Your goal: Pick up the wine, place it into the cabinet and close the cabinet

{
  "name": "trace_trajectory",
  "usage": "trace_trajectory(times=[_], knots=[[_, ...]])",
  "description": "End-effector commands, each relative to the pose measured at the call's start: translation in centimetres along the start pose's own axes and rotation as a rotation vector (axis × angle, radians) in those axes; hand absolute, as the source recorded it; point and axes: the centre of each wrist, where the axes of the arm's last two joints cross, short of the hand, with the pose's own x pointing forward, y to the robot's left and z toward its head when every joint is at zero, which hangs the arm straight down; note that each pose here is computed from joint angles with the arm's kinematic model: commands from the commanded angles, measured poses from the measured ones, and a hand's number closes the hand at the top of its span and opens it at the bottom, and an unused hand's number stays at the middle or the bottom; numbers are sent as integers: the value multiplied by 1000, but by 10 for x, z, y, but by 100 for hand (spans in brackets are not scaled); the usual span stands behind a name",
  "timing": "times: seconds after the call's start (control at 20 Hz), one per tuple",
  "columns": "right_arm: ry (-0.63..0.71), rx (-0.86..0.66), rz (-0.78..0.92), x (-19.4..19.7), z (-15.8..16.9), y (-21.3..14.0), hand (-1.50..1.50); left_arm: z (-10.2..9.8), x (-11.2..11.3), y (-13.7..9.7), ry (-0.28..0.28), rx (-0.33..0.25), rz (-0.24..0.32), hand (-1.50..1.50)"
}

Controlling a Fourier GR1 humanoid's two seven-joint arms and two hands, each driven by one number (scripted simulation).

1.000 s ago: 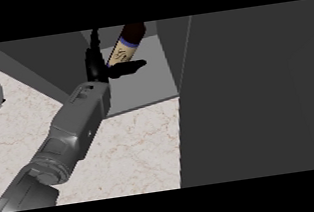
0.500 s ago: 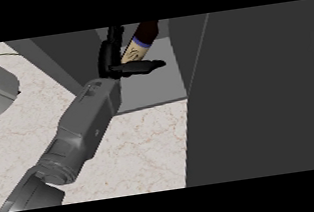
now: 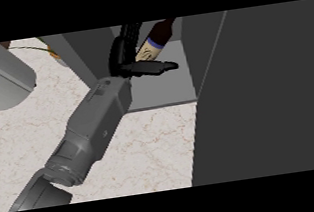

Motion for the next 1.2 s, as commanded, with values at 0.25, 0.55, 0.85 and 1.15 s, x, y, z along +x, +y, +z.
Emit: trace_trajectory(times=[0.25,0.55,0.85,1.15], knots=[[-11,-16,20,16,11,-6,-150,2,24,-38,-52,-85,5,-150],[0,-24,19,8,17,-7,-150,26,51,-74,-51,-153,48,-150],[-17,-12,21,15,2,13,-150,82,64,-104,-37,-111,96,-150],[-29,-22,16,15,6,16,-150,136,69,-112,-62,-48,160,-150]])
